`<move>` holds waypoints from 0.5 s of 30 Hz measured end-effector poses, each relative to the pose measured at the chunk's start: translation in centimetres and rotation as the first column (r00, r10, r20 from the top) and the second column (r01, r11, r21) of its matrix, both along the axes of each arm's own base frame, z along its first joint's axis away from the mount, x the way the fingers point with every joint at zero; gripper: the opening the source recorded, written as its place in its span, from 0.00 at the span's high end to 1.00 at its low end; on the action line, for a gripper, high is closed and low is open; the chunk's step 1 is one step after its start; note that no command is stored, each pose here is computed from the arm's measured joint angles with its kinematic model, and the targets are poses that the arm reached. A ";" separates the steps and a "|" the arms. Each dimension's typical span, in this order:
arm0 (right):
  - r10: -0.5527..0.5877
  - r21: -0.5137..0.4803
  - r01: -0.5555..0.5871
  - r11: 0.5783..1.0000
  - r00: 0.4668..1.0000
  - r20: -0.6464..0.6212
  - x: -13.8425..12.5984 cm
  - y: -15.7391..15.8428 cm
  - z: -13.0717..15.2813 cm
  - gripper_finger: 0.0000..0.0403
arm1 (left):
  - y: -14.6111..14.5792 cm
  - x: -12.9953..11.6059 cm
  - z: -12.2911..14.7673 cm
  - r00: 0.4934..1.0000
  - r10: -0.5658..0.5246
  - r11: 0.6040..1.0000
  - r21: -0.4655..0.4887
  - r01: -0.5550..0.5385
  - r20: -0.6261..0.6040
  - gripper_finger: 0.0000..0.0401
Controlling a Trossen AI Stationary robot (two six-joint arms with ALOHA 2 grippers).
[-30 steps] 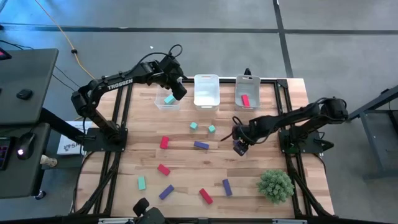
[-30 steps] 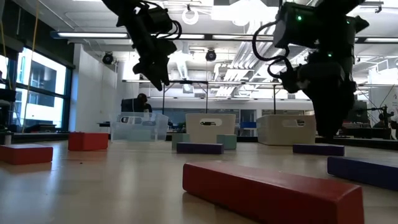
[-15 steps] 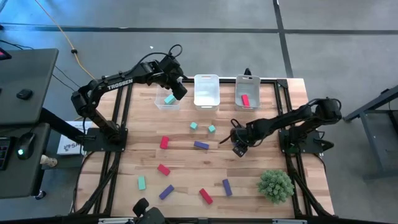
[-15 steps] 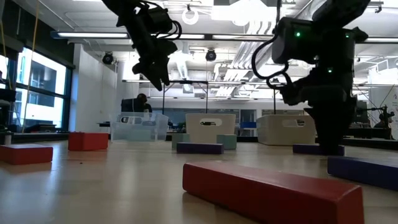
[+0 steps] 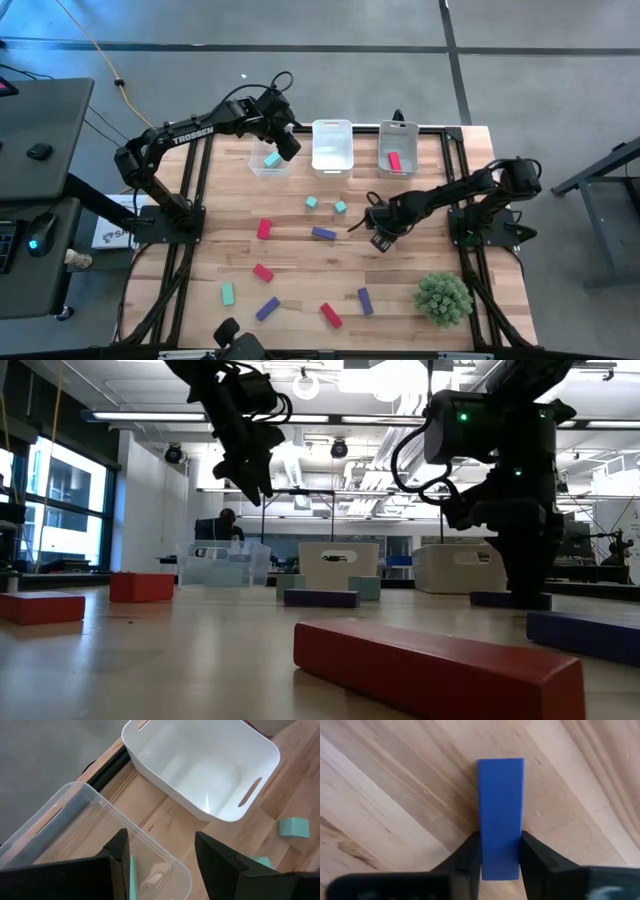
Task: Sort & place blocks by color
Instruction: Put the blue block into the white bin
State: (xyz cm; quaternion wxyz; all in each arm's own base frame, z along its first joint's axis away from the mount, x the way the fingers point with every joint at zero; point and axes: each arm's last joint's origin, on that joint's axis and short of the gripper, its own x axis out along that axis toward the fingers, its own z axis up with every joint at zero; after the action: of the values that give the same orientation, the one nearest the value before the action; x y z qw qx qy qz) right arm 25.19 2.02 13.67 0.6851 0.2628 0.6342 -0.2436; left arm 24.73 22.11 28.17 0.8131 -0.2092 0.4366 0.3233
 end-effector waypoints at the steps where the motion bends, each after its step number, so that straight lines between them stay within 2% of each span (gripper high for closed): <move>1: -0.002 0.001 0.002 1.000 1.000 0.001 0.2 0.0 0.2 0.82 | 0.0 0.0 0.0 1.000 -0.006 1.000 0.003 0.006 -0.002 0.65; 8: -0.050 0.023 0.049 0.999 0.998 0.048 1.7 0.1 2.0 0.82 | 0.0 0.0 0.0 0.999 -0.039 0.999 0.019 0.039 -0.016 0.65; 15: -0.152 0.031 0.148 0.988 0.972 0.179 4.2 -0.3 5.2 0.82 | 0.0 0.0 0.0 0.995 -0.092 0.995 0.043 0.094 -0.041 0.65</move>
State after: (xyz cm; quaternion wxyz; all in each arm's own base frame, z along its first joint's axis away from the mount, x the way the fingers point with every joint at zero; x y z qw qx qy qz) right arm 29.43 1.75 18.91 0.7173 0.3368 0.5497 -0.2644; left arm 24.68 22.13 28.17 0.8231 -0.1641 0.4541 0.2989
